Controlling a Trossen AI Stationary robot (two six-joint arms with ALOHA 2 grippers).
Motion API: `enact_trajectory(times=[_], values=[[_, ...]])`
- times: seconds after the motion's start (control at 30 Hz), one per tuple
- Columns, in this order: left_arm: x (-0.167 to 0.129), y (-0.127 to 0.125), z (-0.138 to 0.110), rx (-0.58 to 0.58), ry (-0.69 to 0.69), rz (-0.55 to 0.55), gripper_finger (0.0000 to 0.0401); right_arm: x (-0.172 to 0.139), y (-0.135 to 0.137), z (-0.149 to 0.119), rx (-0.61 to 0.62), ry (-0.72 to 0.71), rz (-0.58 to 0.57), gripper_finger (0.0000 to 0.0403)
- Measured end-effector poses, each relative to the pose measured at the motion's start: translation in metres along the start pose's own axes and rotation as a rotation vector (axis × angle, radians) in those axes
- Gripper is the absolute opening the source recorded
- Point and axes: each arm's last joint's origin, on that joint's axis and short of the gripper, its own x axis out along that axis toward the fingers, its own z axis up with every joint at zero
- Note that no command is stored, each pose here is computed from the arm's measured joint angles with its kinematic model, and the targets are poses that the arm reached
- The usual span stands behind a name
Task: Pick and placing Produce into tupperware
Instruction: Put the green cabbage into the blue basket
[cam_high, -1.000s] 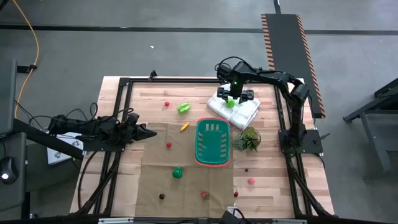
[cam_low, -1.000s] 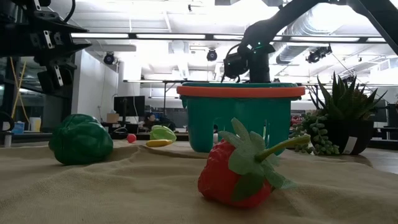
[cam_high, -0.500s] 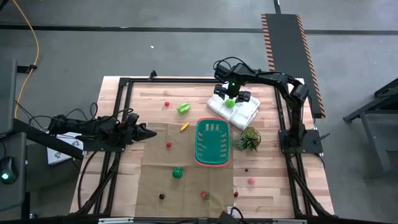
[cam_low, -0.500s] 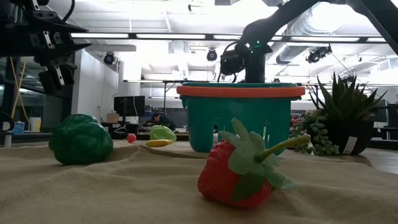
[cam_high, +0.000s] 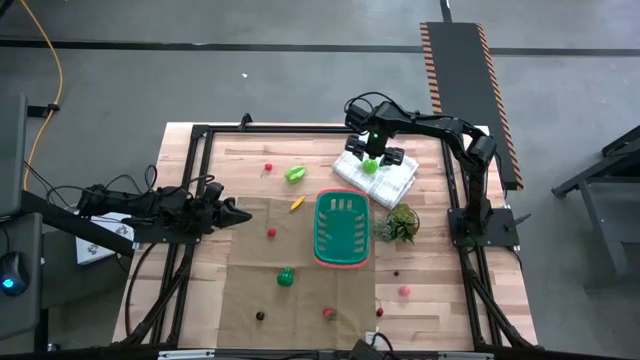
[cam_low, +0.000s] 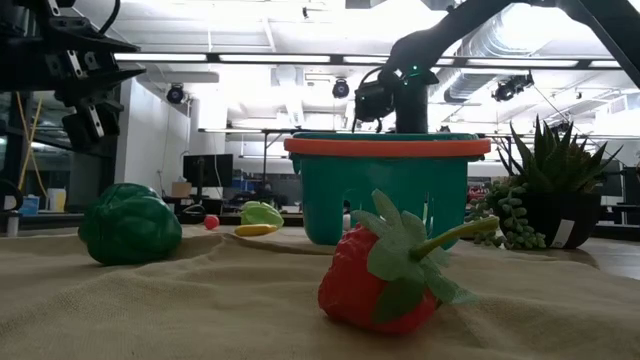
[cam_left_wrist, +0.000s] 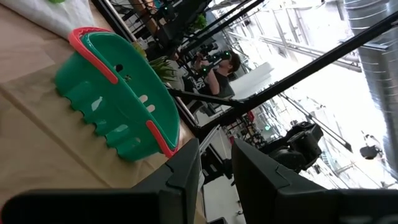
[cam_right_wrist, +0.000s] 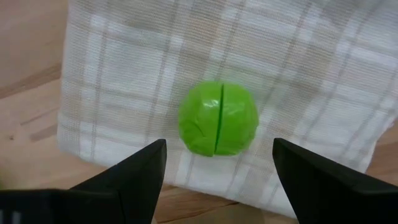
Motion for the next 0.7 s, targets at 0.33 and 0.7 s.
enact_trajectory(times=[0.33, 0.7], values=[[0.000, 0.000, 0.000, 0.001, 0.007, -0.003, 0.0083, 0.018, 0.005, 0.003, -0.002, 0.026, -0.026, 0.0284], [0.000, 0.000, -0.001, 0.001, 0.020, -0.010, 0.0083, 0.035, 0.010, 0.003, -0.024, 0.041, -0.051, 0.0284]])
